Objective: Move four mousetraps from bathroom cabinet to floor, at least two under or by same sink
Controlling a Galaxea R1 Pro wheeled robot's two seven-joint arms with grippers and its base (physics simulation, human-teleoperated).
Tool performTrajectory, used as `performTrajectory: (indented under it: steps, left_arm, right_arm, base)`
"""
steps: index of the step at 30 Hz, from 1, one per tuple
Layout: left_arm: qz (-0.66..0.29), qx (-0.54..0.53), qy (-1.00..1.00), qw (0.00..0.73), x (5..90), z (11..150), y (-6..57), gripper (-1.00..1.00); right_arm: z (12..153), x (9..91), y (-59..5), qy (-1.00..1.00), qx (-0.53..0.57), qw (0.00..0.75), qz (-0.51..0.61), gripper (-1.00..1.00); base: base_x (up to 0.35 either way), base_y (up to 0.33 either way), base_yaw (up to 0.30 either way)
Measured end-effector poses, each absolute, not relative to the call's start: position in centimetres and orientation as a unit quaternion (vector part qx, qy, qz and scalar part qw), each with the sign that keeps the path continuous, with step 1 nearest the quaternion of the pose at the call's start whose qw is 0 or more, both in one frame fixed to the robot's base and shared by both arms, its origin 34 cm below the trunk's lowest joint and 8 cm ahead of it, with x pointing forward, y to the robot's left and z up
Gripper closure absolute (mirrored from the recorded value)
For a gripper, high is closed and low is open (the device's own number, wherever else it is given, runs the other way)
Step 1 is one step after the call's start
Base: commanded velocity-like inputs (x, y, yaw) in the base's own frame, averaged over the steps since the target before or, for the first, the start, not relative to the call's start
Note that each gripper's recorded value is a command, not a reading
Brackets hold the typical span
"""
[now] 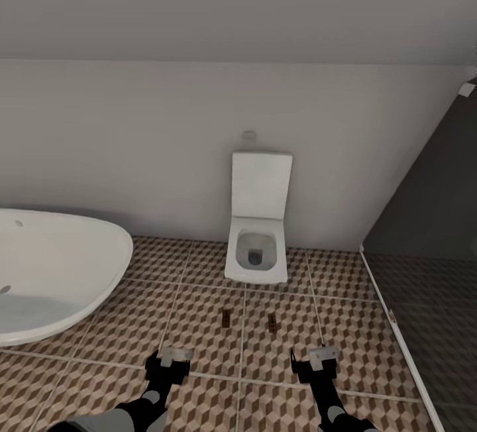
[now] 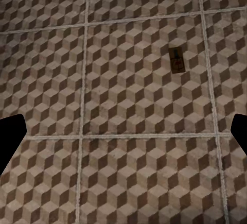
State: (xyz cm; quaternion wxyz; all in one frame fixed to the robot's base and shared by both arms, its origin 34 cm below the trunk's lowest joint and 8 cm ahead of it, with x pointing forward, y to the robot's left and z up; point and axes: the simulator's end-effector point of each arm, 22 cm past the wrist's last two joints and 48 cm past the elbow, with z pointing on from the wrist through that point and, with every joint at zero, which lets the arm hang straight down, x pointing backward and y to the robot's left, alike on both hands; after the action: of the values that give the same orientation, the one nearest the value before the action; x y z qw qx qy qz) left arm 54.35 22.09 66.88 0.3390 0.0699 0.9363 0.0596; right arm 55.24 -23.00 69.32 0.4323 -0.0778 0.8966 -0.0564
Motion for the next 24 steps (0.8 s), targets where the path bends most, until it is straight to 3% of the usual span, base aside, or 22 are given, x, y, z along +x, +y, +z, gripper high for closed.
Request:
performTrajectory:
  steps: [24]
  left_arm:
    - [0.061,0.069,0.93,0.357,55.6,68.6,22.1,-1.0]
  right_arm:
    - [71.1,56.4,-23.0,0.888,-0.077,0.45,-0.058,-1.0]
  base:
    - [0.0,0.0,0.0]
